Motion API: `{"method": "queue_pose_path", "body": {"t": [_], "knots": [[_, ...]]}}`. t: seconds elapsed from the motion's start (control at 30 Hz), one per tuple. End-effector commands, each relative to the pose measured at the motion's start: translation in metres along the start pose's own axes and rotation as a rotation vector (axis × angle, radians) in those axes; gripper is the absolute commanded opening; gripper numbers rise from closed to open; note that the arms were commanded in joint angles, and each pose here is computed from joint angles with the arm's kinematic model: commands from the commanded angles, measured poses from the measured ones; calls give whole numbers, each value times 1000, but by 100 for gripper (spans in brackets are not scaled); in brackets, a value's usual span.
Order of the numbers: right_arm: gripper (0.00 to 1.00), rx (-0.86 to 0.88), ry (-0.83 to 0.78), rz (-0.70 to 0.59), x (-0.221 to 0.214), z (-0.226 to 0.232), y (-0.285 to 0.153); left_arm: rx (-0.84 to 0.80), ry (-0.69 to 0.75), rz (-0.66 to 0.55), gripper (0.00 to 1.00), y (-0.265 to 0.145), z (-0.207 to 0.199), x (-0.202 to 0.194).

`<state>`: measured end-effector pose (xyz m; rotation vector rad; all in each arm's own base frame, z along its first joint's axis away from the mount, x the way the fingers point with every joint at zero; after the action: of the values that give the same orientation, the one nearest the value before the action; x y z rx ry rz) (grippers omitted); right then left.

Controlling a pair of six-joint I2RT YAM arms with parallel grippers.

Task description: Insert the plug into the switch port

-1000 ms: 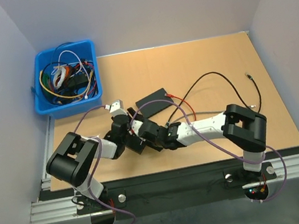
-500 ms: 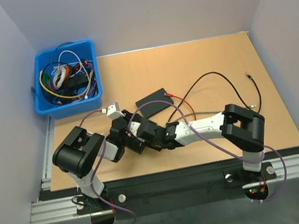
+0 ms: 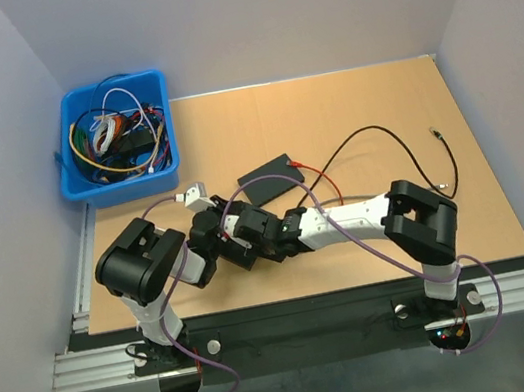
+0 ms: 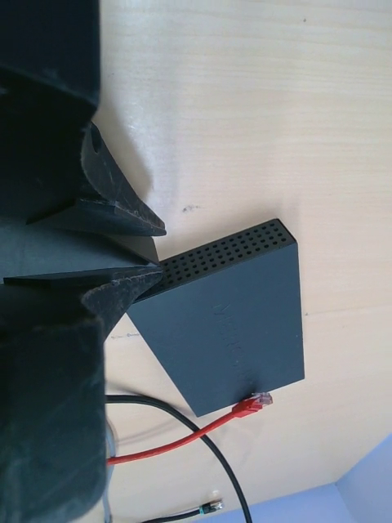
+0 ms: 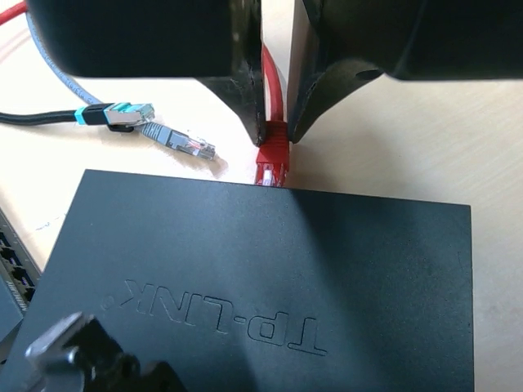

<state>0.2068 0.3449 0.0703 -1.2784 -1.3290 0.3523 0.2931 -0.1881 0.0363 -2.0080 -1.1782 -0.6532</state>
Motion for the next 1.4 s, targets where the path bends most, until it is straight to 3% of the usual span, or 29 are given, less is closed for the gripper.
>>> {"method": "queue_pose_path", "body": {"t": [0.0,0.13,0.27,0.67,0.97,1.07,1.2,1.37], "knots": [[1,-124,383,-941,233,-73,-89,189,75,649,31,-89,55,-138],[1,-136,424,-987,233,-76,-89,196,73,650,30,-90,57,-138],[0,-128,463,-1115,234,-77,-99,182,75,652,30,-90,54,-138],[0,-52,418,-1328,239,-77,-140,188,86,658,28,-90,56,-141],[0,-77,432,-1263,214,-76,-124,185,76,649,31,-89,51,-136],[0,-110,442,-1223,194,-77,-120,200,84,637,38,-86,47,-131],[0,-129,474,-1164,163,-76,-114,246,115,589,56,-76,45,-118],[8,-132,543,-1094,120,-73,-112,259,118,571,62,-70,43,-104]]}}
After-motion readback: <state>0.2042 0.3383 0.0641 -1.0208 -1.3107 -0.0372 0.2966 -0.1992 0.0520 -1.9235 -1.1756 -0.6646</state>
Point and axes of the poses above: each gripper's point midway between its finger pads, its own y axis out along the fingers, its own z axis along the line the jaws close on, x = y × z, the point moved 4 cm from there along -y, back along the fingers, and after that the axes turned 1 degree about y, right-handed, at the moved point
